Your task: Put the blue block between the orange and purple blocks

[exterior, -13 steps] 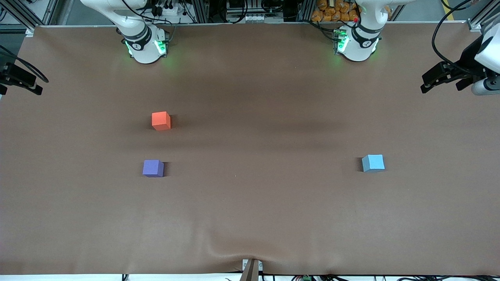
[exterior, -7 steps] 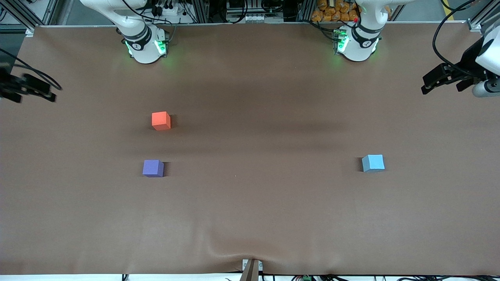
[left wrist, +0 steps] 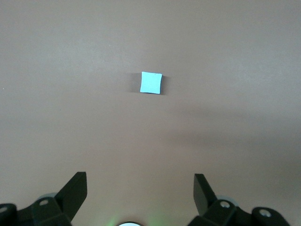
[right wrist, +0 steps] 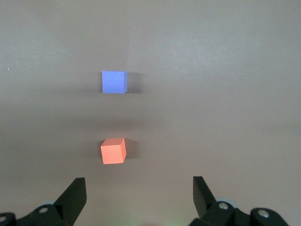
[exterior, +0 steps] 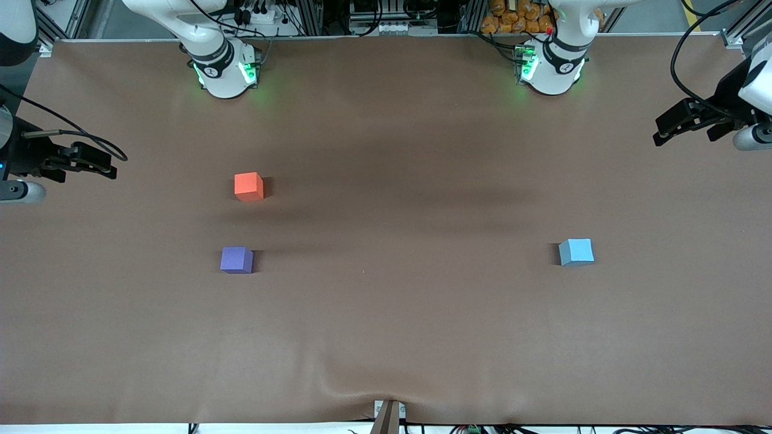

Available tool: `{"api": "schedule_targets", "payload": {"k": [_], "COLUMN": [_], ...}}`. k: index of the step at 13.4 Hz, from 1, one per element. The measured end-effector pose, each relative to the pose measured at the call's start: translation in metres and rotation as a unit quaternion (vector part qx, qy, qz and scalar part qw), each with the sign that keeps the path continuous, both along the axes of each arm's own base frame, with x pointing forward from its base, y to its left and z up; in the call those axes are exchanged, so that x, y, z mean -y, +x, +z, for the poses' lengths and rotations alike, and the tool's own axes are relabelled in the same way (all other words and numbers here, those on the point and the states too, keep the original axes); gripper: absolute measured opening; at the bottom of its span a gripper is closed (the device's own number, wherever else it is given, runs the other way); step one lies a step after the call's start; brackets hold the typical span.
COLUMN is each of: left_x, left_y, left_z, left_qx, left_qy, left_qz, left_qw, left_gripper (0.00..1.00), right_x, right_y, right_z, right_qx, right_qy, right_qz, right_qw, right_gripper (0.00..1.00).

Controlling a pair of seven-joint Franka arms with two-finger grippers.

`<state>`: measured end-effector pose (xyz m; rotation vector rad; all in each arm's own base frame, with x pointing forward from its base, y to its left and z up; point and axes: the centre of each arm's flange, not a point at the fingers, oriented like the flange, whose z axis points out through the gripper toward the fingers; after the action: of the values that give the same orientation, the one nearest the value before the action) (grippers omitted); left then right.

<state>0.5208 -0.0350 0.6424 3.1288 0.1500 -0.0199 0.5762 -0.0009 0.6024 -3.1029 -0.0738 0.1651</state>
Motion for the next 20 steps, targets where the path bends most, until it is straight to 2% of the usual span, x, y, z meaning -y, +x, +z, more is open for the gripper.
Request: {"api": "schedule_targets", "payload": {"k": [7, 10, 13, 16, 18, 20], "left_x": [-0.001, -0.003, -0.014, -0.018, -0.012, -0.004], "left_y": [0.002, 0.021, 0.060, 0.096, 0.111, 0.114], "left_z": [-0.004, -0.029, -0.092, -0.173, -0.230, -0.282], "left_qx": [-0.003, -0.012, -0.026, -0.029, -0.023, -0.013], "left_qy": [0.000, -0.003, -0.009, -0.012, -0.017, -0.019], "left_qz": [0.001, 0.002, 0.010, 0.011, 0.006, -0.001], "left_qw": [1.000, 1.000, 1.000, 0.999, 1.000, 1.000], "left_gripper": [1.00, 1.00, 1.00, 1.00, 1.00, 1.00], "right_x": [0.000, 0.001, 0.001, 0.001, -0.003, -0.008], "right_y": [0.000, 0.007, 0.016, 0.036, 0.047, 0.054], "right_z": [0.001, 0.005, 0.000, -0.018, -0.034, -0.046], "right_qx": [0.002, 0.029, 0.046, 0.069, 0.070, 0.069], "right_qy": [0.000, 0.000, -0.001, -0.002, -0.003, -0.003], "right_qz": [0.000, -0.001, -0.002, -0.003, -0.001, 0.003], "right_qw": [1.000, 1.000, 0.999, 0.998, 0.998, 0.998], "right_gripper": [1.00, 1.00, 1.00, 1.00, 1.00, 1.00]}}
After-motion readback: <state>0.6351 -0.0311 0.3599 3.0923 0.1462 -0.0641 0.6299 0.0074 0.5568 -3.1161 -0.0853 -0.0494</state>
